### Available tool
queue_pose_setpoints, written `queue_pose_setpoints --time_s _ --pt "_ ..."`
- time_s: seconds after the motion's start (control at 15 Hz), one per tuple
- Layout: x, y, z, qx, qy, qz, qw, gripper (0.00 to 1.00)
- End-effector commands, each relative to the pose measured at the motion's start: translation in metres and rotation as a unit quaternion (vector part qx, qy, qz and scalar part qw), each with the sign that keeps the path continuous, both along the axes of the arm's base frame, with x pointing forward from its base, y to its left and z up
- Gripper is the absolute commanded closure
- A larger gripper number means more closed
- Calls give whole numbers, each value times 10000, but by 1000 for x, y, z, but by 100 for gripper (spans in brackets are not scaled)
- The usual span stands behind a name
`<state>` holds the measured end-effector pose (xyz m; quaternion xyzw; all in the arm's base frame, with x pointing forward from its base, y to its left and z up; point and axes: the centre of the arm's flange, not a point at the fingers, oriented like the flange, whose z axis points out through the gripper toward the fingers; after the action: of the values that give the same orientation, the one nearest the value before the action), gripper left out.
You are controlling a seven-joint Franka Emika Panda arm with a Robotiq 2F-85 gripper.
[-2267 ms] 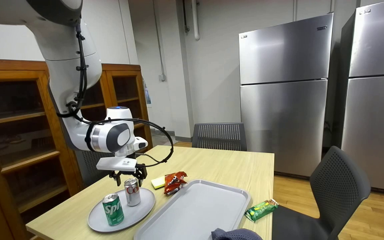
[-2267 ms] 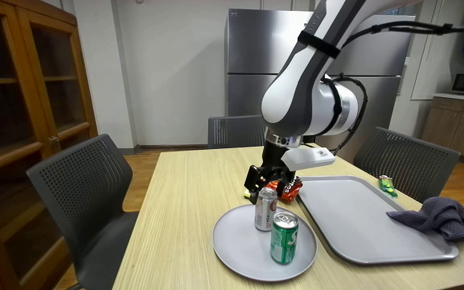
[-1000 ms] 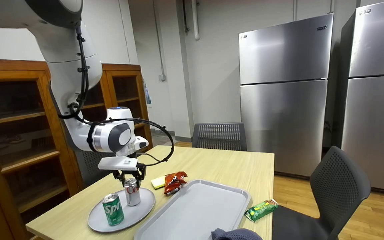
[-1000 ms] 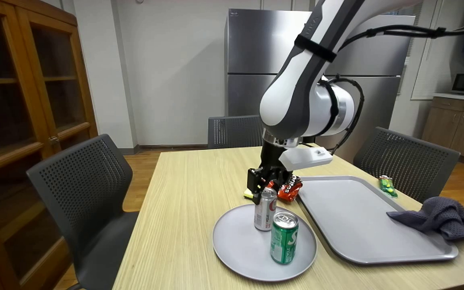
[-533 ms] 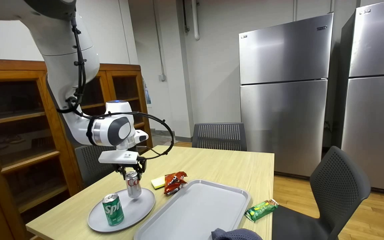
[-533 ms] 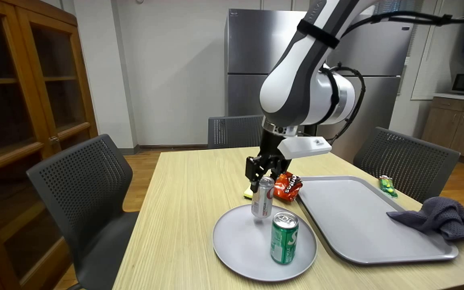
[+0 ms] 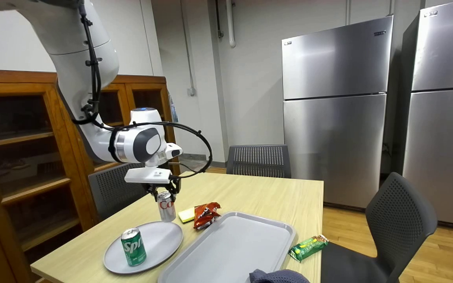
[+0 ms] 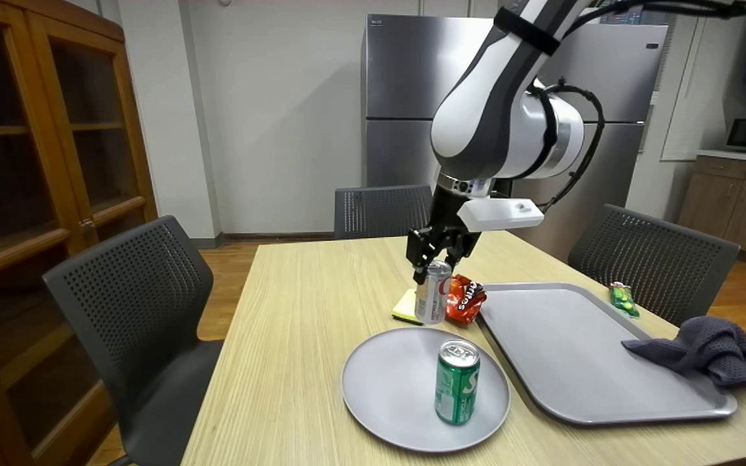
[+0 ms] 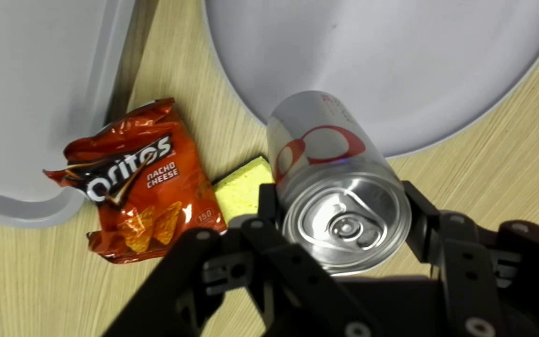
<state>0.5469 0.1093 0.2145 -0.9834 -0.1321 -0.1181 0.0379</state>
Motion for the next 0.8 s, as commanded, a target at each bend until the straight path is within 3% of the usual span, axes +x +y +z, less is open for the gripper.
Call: queue_pose_setpoints --time_s 0.0,0.73 --pt "10 -29 20 -112 3 -278 9995 61" --pt "25 -127 21 -464 -4 -1356 9897 61"
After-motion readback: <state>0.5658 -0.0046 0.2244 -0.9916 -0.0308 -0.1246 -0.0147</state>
